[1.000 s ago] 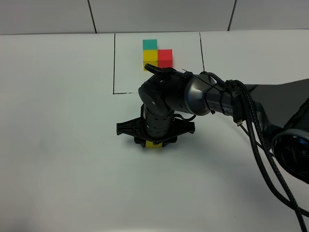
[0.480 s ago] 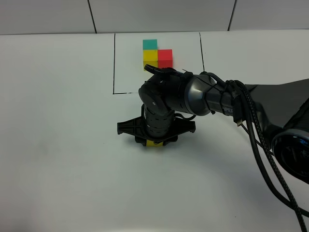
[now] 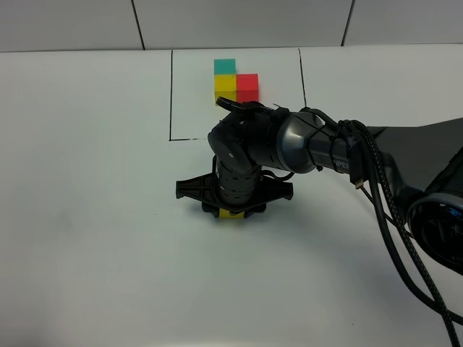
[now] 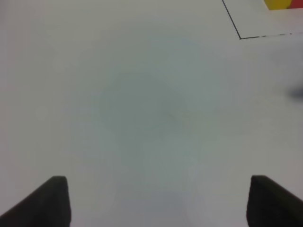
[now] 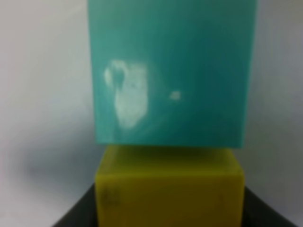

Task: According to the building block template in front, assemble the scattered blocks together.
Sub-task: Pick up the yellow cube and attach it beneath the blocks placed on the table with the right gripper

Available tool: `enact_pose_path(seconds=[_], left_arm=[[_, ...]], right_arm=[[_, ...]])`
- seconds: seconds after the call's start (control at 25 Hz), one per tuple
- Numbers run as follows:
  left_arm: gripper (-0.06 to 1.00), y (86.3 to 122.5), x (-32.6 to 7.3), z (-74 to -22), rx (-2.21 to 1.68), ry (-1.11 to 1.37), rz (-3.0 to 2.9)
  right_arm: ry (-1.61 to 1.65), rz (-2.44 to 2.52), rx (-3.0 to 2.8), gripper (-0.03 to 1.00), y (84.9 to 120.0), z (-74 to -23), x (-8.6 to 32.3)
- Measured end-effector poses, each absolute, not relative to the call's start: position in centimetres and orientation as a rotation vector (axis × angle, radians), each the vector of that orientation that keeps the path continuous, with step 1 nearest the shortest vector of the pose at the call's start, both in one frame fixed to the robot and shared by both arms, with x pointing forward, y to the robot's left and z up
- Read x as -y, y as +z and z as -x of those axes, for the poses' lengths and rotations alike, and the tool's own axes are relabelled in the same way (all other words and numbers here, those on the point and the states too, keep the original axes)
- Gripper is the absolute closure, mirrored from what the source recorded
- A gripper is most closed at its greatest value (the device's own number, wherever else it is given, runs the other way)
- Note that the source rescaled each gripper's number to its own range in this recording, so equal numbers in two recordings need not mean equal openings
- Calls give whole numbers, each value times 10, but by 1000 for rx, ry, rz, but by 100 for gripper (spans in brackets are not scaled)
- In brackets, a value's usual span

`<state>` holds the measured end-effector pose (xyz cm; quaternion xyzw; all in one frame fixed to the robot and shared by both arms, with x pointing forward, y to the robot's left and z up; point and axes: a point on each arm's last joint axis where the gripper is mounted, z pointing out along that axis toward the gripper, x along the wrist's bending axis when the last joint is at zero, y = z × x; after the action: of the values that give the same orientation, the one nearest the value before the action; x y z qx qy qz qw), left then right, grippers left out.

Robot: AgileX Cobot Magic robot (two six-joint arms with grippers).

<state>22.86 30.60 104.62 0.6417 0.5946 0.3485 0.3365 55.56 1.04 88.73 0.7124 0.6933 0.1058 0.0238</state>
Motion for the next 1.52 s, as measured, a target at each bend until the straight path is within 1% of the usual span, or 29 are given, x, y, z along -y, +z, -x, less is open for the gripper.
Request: enact_pose_path(seconds=[1.52], left_arm=[[13, 1046, -306, -229, -1550, 908, -1673]], right_arm=[[345, -2181, -2156, 97, 887, -557, -11]])
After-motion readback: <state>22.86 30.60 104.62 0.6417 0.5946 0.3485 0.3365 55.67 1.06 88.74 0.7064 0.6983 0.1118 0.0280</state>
